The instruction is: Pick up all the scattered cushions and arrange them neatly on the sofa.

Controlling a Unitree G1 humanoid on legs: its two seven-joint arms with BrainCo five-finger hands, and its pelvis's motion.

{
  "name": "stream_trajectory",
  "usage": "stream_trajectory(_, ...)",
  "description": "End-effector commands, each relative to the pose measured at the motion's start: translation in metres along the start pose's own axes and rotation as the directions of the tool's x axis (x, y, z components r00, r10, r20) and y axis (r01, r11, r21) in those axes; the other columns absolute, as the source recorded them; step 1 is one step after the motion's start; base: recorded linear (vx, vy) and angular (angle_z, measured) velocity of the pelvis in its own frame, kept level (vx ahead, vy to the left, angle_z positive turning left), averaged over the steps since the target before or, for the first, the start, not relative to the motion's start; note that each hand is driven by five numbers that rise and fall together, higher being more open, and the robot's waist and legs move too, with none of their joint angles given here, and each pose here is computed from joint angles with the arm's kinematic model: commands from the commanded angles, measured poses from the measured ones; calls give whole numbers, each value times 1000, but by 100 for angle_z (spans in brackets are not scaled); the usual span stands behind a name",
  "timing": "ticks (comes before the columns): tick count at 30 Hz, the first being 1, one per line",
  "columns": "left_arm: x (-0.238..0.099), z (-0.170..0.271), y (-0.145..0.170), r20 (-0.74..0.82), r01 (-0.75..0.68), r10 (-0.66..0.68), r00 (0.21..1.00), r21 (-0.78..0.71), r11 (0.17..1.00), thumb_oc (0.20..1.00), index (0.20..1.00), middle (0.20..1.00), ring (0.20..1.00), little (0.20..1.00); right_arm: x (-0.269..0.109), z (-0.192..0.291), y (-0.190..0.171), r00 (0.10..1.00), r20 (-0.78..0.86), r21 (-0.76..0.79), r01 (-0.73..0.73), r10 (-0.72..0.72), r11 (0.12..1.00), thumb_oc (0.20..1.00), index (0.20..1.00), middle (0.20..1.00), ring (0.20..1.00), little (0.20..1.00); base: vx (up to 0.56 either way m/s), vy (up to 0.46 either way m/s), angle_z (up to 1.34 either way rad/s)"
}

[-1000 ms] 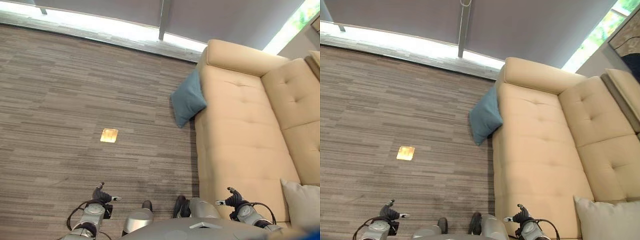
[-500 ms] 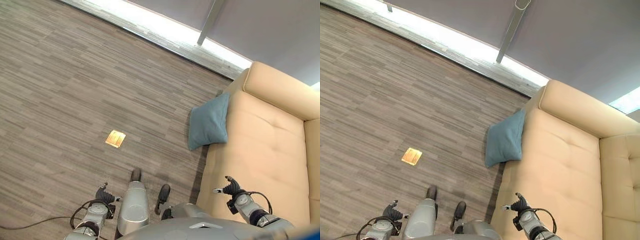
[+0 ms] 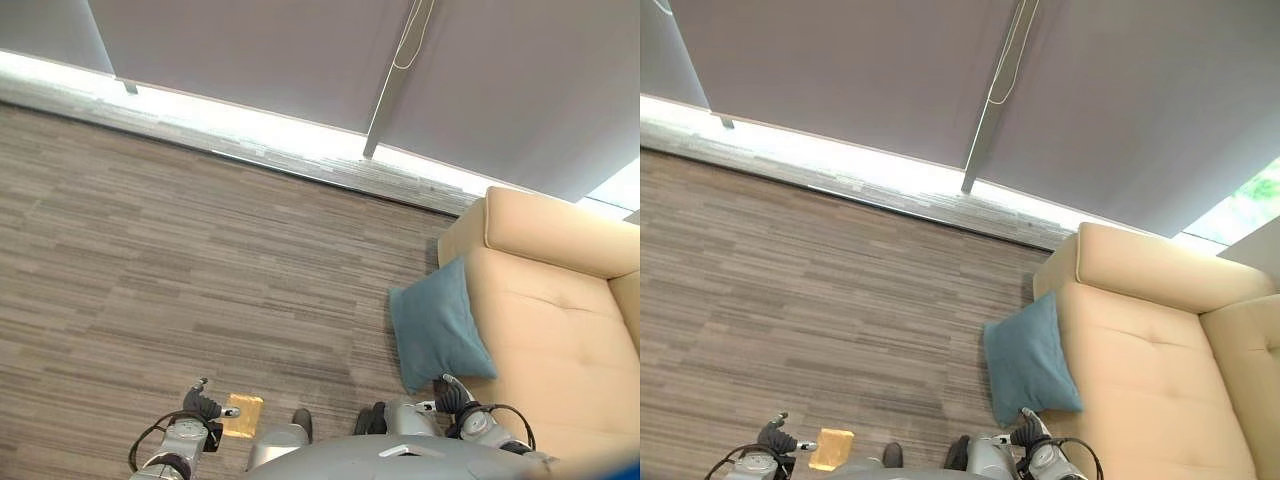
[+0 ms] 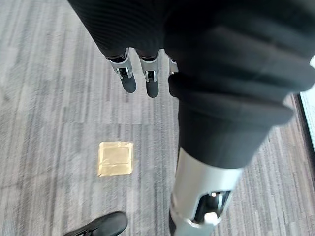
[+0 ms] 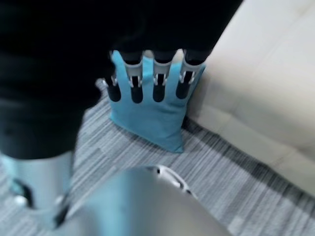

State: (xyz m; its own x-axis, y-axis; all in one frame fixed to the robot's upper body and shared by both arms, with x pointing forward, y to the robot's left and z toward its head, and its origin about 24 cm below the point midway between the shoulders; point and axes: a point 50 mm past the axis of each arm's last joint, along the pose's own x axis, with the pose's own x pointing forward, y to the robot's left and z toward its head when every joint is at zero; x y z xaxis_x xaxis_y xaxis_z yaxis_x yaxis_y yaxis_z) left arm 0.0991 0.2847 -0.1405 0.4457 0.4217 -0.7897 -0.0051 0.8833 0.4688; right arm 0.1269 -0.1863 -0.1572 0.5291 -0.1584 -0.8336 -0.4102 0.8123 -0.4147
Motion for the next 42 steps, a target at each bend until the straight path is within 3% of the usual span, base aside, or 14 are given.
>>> stream_trajectory(1, 4, 8, 21, 27, -60, 60, 998, -8, 998, 1000, 1000, 1000, 1000, 1000, 6, 6, -26, 998, -5, -54, 68, -69, 996, 1000, 1000, 1000, 1000, 1000, 195, 45, -26)
stream_trajectory(9, 1, 3, 1, 22, 5, -6, 1000, 41, 999, 1000, 1000, 1000, 1000, 1000, 0, -24, -26, 993, -92, -21, 79, -80, 997, 1000, 1000, 1000, 1000, 1000, 236, -63, -17)
stream_trajectory(21, -2, 8, -29, 24, 81, -82, 996, 22, 996, 1000, 1000, 1000, 1000, 1000, 0, -33, -43, 985, -125, -56, 116, -122, 992, 1000, 1000, 1000, 1000, 1000, 96, 95, -130)
stream_trajectory(33, 1, 7, -14, 13, 52, -52, 999, 27, 998, 1000, 1000, 1000, 1000, 1000, 5, -18, -54, 984, -86, -39, 151, -154, 988, 1000, 1000, 1000, 1000, 1000, 86, 165, -147)
stream_trajectory(42, -1, 14, -32, 30, 104, -105, 994, 31, 994, 1000, 1000, 1000, 1000, 1000, 2, -28, -61, 976, -112, -14, 186, -187, 982, 1000, 1000, 1000, 1000, 1000, 137, -53, 20)
